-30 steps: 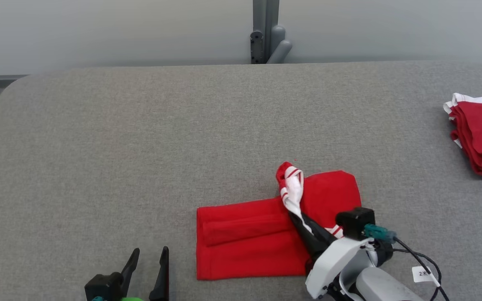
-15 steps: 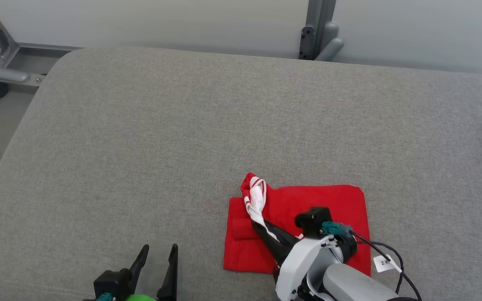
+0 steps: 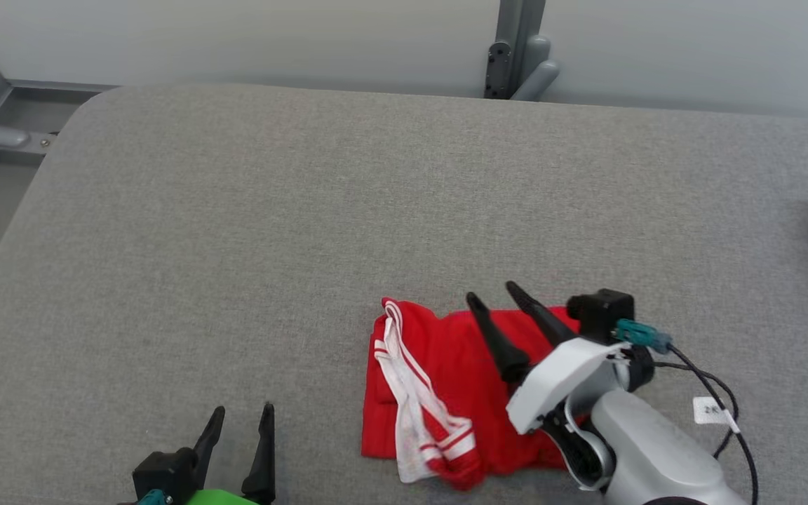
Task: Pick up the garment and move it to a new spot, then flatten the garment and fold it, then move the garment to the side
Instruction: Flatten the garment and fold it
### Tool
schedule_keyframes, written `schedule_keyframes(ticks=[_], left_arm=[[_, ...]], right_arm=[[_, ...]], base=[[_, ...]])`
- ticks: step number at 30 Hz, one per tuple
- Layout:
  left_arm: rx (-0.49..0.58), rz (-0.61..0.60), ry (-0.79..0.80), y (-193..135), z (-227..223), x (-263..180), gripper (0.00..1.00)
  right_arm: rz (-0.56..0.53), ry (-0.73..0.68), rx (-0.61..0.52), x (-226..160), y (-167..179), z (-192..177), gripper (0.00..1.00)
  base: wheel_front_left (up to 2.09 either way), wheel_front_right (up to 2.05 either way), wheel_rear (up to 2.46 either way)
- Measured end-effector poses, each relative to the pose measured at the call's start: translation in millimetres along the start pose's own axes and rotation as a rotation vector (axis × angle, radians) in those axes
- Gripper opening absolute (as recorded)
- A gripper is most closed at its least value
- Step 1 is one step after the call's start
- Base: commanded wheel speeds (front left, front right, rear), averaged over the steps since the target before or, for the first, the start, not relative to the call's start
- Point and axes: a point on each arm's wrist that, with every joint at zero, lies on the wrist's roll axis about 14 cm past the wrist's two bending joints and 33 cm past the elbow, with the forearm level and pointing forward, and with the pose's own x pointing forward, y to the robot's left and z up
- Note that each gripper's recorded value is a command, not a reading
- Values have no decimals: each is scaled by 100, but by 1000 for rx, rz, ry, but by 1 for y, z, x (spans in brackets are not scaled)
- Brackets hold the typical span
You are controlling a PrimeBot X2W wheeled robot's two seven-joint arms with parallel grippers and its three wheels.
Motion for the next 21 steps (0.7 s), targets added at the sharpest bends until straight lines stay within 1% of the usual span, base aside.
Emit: schedule_keyframes(ticks=[2, 6, 8, 12, 14, 16, 21], left_arm=[[4, -11, -5, -3, 2, 3, 100], [14, -36, -20, -9, 8, 9, 100], [23, -47, -31, -13, 11, 12, 100], [43, -68, -52, -19, 18, 15, 100], [52, -79, -58, -22, 20, 15, 100], [60, -79, -66, -23, 22, 14, 100], [77, -97, -96, -28, 31, 14, 100]], right_arm=[[-75, -28, -8, -14, -24, 5, 100], [-191, -64, -44, -42, -57, 12, 100], [-233, -82, -77, -55, -68, 18, 100], [-342, -137, -81, -83, -92, 29, 100], [-375, -147, -110, -95, -97, 32, 100], [-413, -170, -114, -106, -104, 36, 100], [-452, -185, -217, -128, -108, 47, 100]], base=[[0, 0, 0], [0, 0, 0], [0, 0, 0], [0, 0, 0], [0, 0, 0], [0, 0, 0], [0, 0, 0]])
